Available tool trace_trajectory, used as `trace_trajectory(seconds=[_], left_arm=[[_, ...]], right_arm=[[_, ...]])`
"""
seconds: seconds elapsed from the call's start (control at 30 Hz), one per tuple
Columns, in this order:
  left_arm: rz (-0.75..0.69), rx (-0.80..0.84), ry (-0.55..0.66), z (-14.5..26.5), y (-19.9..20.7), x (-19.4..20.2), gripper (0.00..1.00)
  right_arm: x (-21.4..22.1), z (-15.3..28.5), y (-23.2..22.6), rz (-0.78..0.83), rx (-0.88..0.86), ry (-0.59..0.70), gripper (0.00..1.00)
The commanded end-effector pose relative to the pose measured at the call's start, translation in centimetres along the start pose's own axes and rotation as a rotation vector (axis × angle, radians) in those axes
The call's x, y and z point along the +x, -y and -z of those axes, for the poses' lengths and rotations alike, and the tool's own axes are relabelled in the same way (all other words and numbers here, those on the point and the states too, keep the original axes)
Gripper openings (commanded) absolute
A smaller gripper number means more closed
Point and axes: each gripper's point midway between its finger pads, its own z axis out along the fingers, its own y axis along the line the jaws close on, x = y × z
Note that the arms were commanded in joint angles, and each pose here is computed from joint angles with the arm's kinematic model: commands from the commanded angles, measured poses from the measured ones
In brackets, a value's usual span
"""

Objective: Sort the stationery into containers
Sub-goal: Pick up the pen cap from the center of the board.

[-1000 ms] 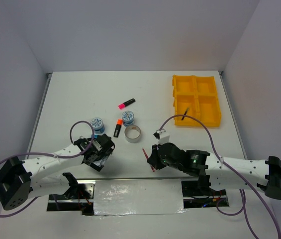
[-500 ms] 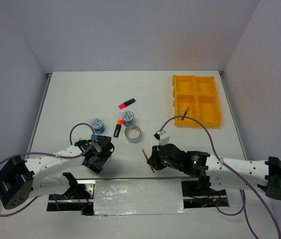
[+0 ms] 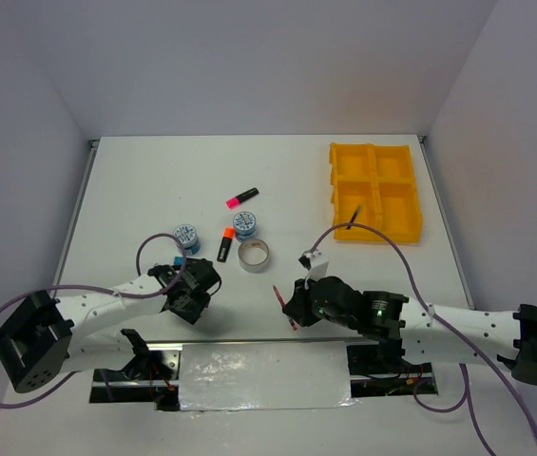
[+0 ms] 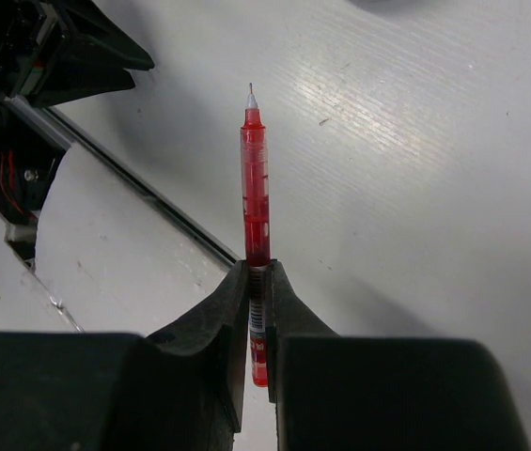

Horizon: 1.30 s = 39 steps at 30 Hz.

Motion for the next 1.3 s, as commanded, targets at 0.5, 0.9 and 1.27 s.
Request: trace_trajectory(seconds=[0.5,0.9,1.27], left_arm=[[-0.157,-0.031,0.055,-0.4,-0.4,-0.7,0.29],[-0.368,0.146,0.109,1.9,3.2,-0.7,0.00],[-0.493,0.598,0.146,10.0,9.4,-0.4,0.00]], right_arm=[[-1.0,0.8,-1.1,0.003,-0.067,0.052,0.00],[-0.6,0.0,-2.2,0.002,-0.125,0.043,0.00],[1.1,-1.7,-6.4,-0.006,-0.385,0.034,0.00]])
